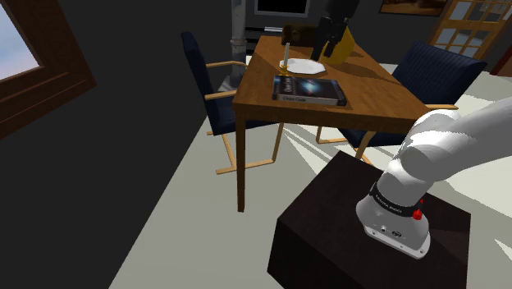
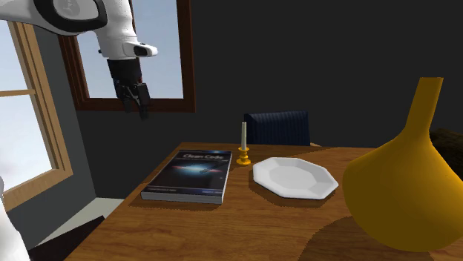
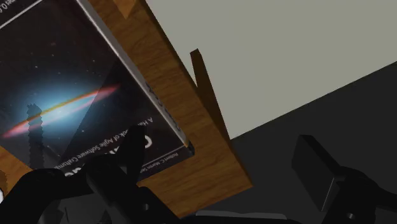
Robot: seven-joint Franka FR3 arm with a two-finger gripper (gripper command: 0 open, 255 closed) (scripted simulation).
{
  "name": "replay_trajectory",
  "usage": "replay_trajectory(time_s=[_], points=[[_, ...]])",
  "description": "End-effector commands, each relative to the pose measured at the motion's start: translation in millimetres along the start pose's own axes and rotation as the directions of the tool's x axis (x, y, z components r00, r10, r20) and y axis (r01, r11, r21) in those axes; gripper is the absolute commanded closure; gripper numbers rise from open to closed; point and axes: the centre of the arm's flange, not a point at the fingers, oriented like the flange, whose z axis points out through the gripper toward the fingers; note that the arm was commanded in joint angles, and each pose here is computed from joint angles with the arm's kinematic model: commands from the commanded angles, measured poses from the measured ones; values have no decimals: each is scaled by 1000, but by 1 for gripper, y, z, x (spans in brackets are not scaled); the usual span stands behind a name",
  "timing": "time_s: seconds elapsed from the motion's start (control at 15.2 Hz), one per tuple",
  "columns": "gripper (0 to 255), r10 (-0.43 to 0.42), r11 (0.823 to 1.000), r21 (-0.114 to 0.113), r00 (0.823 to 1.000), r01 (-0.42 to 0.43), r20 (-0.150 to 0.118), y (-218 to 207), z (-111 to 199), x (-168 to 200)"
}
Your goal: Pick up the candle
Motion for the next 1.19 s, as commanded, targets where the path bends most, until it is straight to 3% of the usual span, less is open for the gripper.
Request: replay_trajectory(time_s=[0.0, 1.12], points=[[0, 0, 1000, 0, 1000, 0, 0, 0, 0, 0], [0, 51, 997, -69, 997, -47, 63, 140, 20, 176]])
